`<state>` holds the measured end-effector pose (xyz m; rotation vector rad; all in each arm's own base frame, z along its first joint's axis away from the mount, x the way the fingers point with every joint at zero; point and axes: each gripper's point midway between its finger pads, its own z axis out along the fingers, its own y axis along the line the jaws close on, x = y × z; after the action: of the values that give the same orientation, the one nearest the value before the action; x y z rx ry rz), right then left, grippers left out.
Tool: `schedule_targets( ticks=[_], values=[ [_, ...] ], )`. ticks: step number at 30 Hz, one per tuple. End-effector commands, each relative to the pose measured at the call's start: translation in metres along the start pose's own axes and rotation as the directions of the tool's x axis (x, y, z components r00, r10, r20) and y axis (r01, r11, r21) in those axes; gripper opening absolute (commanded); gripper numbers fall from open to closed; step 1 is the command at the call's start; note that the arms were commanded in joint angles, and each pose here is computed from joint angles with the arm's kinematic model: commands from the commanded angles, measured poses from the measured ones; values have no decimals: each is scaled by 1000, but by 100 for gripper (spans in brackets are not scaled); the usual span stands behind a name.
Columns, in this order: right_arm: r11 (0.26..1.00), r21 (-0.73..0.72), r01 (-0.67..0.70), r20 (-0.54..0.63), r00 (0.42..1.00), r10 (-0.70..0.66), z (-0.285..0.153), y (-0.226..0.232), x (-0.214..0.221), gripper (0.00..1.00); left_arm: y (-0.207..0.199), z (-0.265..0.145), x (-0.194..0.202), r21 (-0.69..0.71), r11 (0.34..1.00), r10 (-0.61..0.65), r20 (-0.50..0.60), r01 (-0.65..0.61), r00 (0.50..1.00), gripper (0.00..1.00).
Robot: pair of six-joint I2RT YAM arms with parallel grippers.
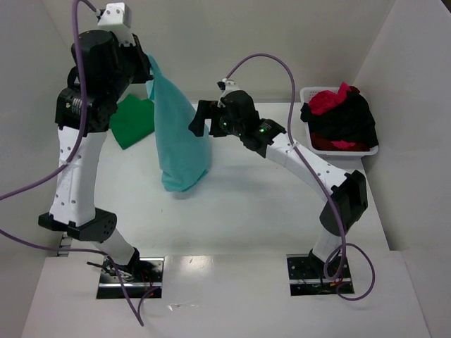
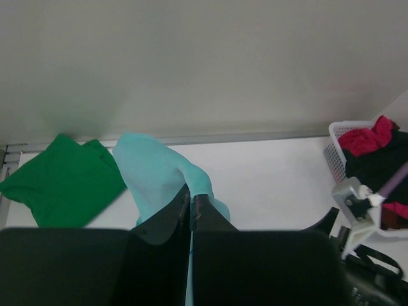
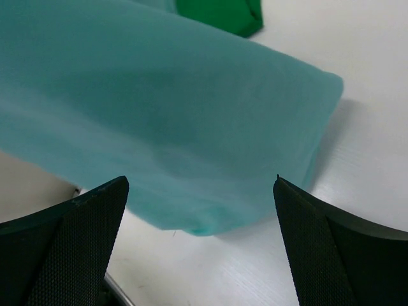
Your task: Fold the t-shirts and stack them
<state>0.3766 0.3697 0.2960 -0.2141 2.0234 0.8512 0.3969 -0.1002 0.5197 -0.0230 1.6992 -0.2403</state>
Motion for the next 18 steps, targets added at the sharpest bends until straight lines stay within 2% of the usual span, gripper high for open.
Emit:
schedule_targets(
  ticks=[1, 3, 6, 7, 11, 13, 15, 18],
  values=[
    [996, 85, -10, 76, 997, 3, 16, -24, -7, 100, -2, -82, -75, 46, 998, -45, 238, 35, 970, 0],
    [996, 67, -50, 84, 995, 44, 19, -31, -8, 100, 6, -101, -76, 22, 999, -51, 256, 47, 965, 0],
    [993, 49, -111, 95, 990, 106, 19, -45, -10, 100, 19, -115, -48, -25, 996, -76, 212, 83, 974, 0],
    [991, 54, -121, 101, 988, 115, 18, -50, -10, 100, 22, -104, -21, -42, 996, -77, 146, 83, 986, 0],
    [989, 81, -121, 86, 990, 114, 22, -66, -7, 100, 20, -114, 50, -2, 991, -131, -15, 131, 991, 0],
    [989, 89, -118, 63, 992, 113, 28, -71, 1, 100, 21, -108, 102, -12, 990, -140, -159, 140, 977, 0],
    [990, 75, -119, 20, 993, 118, 36, -76, 13, 100, 26, -110, 135, -47, 988, -157, -256, 150, 954, 0],
    [992, 50, -115, -50, 992, 117, 48, -77, 33, 100, 35, -111, 164, -107, 981, -186, -313, 160, 931, 0]
  ],
)
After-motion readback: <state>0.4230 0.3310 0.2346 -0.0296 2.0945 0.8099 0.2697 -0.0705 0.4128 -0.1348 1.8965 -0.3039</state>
